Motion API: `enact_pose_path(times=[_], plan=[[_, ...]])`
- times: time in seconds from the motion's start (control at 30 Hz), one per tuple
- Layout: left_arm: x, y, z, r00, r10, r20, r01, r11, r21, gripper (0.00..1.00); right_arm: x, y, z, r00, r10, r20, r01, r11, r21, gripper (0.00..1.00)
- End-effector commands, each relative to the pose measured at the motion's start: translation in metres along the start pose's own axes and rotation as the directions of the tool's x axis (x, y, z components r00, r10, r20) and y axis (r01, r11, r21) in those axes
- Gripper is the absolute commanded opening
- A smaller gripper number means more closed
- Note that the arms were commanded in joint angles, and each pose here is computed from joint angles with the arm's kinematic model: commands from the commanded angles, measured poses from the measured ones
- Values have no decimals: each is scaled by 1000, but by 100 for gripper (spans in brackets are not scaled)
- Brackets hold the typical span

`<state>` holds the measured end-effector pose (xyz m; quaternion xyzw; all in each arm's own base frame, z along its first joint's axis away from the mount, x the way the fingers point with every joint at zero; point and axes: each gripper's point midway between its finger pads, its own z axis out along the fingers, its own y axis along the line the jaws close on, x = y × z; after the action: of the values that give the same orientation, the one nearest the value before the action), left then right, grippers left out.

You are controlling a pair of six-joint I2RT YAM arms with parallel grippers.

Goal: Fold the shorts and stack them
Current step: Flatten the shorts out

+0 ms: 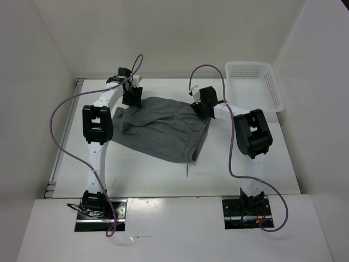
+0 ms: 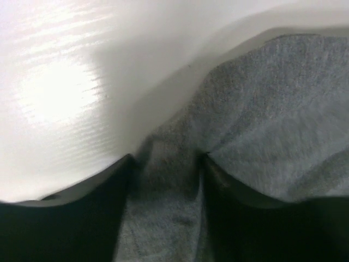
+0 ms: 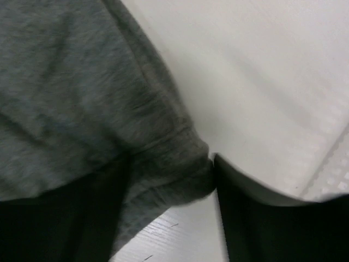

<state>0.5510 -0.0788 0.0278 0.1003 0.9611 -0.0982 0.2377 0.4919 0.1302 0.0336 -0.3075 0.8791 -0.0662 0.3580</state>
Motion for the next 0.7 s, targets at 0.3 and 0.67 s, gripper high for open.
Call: enact_pose_path(times=[0.3,0.67], plan=[[29,-44,10,992,27,-122,-13,993,114,0,2,-6,9,997,-82,-6,82,996,21,0],[-96,-4,-145,908,129,399,-4,954,-299,0,-32,-47,-33,994,-75,78,58,979,194,0]])
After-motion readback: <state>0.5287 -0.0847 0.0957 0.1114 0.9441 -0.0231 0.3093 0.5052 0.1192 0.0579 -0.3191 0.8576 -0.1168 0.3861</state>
